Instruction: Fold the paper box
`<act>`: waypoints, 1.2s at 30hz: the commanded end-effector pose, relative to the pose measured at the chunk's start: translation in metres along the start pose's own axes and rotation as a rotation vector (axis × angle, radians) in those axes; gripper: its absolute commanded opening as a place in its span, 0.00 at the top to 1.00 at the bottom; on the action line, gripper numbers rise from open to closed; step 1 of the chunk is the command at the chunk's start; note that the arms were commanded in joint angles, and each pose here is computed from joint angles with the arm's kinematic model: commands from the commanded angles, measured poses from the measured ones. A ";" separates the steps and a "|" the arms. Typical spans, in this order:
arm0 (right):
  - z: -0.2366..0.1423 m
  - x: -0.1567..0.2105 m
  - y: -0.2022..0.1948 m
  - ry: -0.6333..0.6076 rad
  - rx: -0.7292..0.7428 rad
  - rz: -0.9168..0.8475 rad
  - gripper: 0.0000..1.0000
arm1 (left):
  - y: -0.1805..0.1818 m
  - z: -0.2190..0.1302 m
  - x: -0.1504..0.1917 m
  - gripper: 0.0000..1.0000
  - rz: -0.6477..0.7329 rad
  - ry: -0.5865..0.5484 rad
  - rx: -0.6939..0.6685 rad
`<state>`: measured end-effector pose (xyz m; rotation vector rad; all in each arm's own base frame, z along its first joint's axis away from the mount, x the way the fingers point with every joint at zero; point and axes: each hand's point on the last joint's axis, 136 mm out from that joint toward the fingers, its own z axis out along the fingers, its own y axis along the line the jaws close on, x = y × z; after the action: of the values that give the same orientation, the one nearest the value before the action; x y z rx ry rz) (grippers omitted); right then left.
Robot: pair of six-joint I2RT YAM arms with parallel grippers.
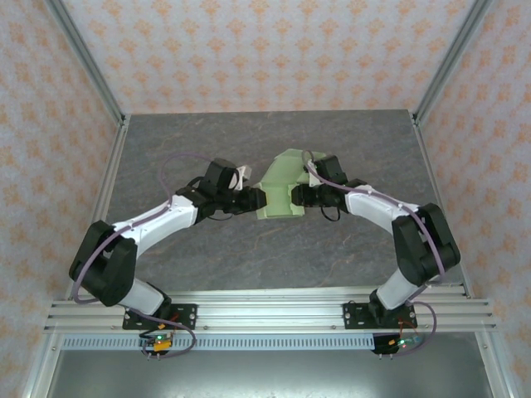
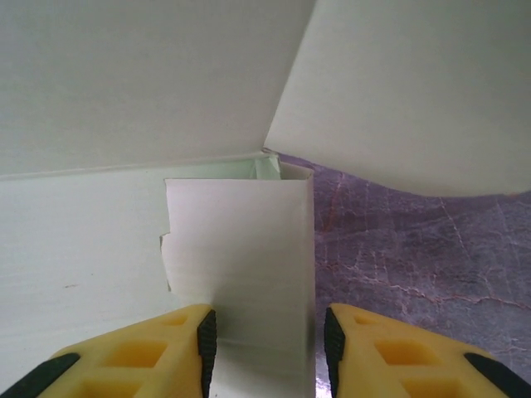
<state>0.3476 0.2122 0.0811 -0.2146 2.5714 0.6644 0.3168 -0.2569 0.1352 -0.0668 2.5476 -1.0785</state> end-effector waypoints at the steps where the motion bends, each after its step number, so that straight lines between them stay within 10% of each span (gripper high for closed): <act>1: 0.010 0.006 -0.014 0.013 0.039 0.004 0.60 | -0.010 0.006 0.000 0.70 0.014 -0.004 0.043; 21: 0.046 0.016 -0.038 0.050 0.154 0.025 0.65 | -0.005 0.025 0.007 0.69 0.031 0.043 0.010; 36: 0.037 0.008 -0.078 -0.099 0.607 -0.060 0.77 | -0.019 0.026 0.007 0.69 0.046 0.051 0.023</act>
<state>0.3670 0.2065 0.0311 -0.1716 2.5546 0.1658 0.3244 -0.2722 0.1111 -0.0705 2.5969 -1.0429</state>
